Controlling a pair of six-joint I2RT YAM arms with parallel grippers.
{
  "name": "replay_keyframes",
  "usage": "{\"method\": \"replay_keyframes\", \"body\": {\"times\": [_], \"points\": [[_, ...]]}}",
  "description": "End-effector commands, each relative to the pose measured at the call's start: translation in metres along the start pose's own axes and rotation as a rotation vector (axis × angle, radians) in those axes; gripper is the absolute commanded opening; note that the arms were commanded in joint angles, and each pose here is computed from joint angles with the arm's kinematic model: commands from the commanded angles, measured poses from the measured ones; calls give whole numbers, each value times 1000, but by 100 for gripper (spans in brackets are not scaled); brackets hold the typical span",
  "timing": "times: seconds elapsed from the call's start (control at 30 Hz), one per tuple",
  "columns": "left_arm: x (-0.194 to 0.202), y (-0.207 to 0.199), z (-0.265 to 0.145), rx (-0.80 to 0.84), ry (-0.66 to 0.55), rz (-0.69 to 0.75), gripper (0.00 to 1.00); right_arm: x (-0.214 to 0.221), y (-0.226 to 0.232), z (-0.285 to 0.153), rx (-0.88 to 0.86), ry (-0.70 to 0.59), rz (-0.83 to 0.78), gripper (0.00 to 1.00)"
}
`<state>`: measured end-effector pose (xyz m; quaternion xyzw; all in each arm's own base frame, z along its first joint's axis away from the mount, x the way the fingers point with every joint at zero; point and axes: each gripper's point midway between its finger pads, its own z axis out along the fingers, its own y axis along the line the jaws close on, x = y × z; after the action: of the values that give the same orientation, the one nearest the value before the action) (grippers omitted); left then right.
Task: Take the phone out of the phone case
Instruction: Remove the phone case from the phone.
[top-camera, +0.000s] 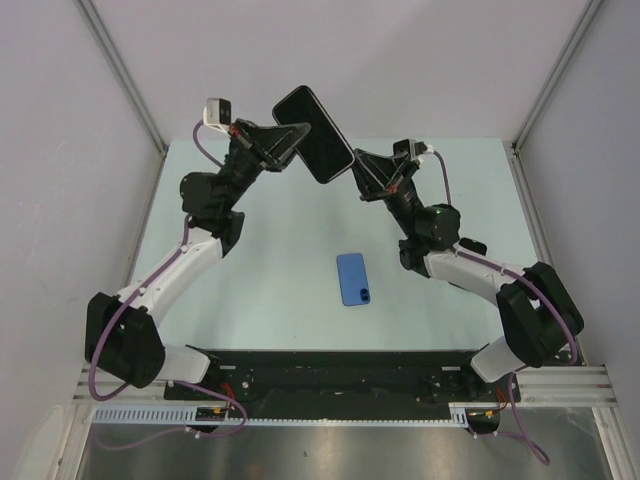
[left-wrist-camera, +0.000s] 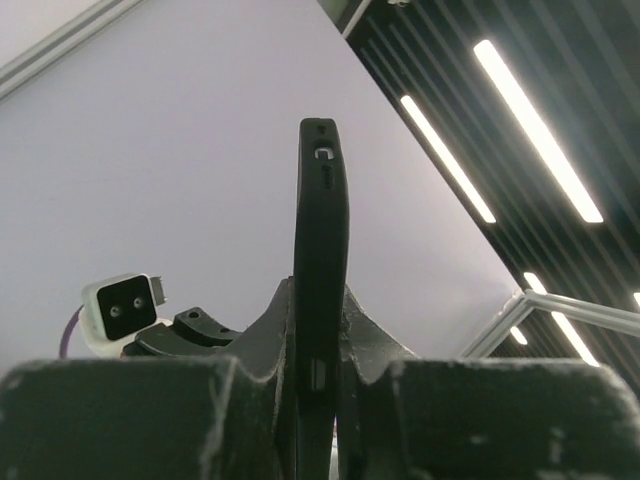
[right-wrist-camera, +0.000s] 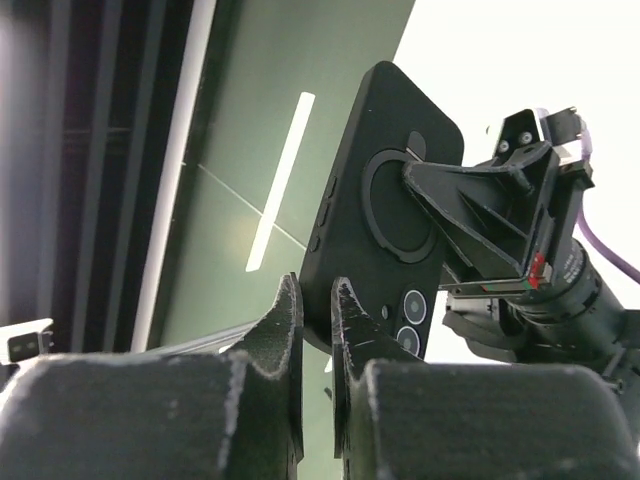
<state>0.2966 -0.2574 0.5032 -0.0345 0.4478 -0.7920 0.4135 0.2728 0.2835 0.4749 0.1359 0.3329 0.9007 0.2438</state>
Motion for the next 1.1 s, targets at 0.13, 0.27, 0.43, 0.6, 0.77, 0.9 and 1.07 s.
{"method": "replay_keyframes", "body": {"times": [0.13,0.27,0.43,0.6,0.77,0.9,1.07], "points": [[63,-91,-4,302,254,-99,0,-10,6,4,-113,-42,29,0],[63,-90,-6,325,256,-140,0,-9,-5,4,-92,-37,-10,0],[62,-93,-9,302,255,-114,0,-9,-11,0,-68,-16,-87,0],[58,-79,-12,223,262,-107,0,-25,-21,-27,45,-17,-208,6],[52,-55,-16,145,253,-116,0,-35,-27,-65,362,-51,-461,42],[52,-28,-15,49,264,-133,0,-51,-14,-88,648,-77,-810,62],[53,-4,-13,0,267,-151,0,-43,5,-103,745,-23,-949,68]]}}
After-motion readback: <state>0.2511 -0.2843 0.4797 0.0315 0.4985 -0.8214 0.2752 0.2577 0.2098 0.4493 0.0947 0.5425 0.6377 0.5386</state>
